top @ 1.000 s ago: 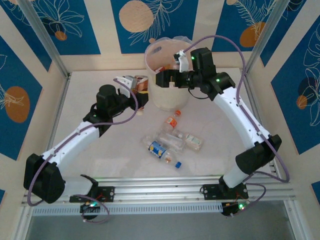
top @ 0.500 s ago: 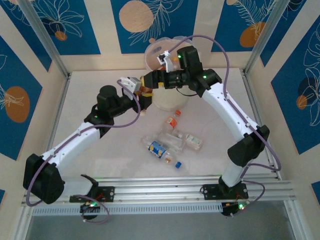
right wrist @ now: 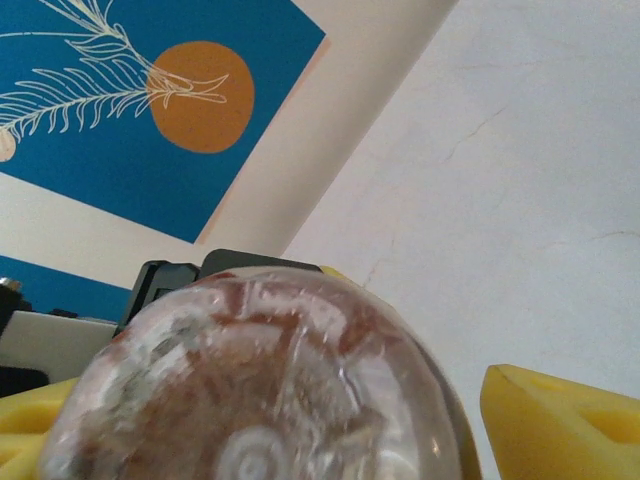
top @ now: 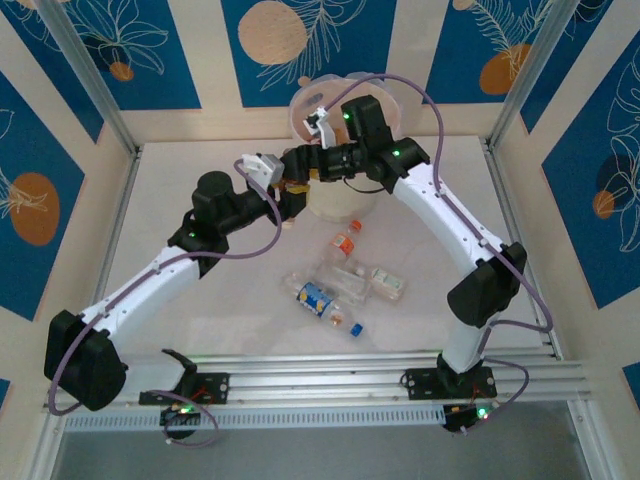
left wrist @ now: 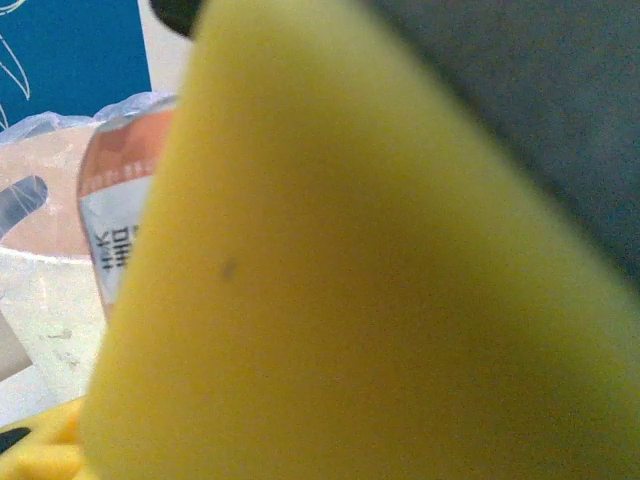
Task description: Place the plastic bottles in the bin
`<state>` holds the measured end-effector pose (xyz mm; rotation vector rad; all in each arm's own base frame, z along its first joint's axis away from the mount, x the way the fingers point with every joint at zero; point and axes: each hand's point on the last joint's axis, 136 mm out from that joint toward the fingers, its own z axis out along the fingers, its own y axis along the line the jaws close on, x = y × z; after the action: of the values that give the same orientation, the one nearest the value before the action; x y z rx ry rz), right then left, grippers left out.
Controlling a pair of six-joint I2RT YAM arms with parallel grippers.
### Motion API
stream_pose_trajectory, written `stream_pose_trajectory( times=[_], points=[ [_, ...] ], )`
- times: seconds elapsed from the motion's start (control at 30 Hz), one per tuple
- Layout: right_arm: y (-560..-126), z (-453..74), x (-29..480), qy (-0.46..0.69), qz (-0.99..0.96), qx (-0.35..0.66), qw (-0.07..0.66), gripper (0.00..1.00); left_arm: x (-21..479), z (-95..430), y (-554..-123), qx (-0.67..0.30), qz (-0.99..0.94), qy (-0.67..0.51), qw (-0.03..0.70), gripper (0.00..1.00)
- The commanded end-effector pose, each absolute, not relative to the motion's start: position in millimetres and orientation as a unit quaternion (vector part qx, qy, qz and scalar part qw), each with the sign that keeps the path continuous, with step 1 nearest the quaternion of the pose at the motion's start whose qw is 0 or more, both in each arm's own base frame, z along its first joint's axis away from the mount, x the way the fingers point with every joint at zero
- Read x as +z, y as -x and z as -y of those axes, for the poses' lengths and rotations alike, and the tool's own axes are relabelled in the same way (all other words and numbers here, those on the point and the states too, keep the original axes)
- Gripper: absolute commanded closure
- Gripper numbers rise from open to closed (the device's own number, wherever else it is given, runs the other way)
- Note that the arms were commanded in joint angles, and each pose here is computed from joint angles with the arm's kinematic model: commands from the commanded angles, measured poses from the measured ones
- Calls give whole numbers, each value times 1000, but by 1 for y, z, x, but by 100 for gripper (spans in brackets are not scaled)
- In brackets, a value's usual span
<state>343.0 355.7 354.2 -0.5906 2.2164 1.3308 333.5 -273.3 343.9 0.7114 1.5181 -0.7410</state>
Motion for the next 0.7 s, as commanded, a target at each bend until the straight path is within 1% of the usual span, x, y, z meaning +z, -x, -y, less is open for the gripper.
stream_pose_trajectory(
  times=[0.0, 0.13, 0.3, 0.37, 0.43, 0.53, 0.57, 0.6, 0.67],
  points=[
    [-334, -364, 360, 223, -805, 503, 223, 21, 380, 277, -325, -325, -615, -320, 643, 41],
    [-335, -363, 358, 218, -812, 493, 224, 27, 382, 275, -327, -318, -617, -315, 647, 41],
    [-338, -359, 362, 211, -814, 487, 235, 40, 380, 273, -329, -311, -622, -311, 647, 40],
    [-340, -358, 364, 210, -814, 487, 238, 44, 380, 273, -330, -310, -624, -310, 646, 37],
    [-341, -357, 368, 208, -813, 487, 242, 45, 378, 273, -330, -310, -627, -310, 644, 31],
    [-344, -353, 374, 207, -811, 485, 253, 46, 377, 271, -331, -305, -633, -306, 642, 13],
    [-345, -351, 377, 205, -811, 484, 258, 47, 376, 270, -331, -305, -635, -305, 640, 4],
    [-347, -349, 380, 204, -810, 482, 263, 47, 377, 270, -330, -304, -636, -305, 640, 0],
    [-350, -344, 384, 202, -811, 476, 275, 47, 377, 268, -328, -304, -637, -303, 640, 1]
  ],
)
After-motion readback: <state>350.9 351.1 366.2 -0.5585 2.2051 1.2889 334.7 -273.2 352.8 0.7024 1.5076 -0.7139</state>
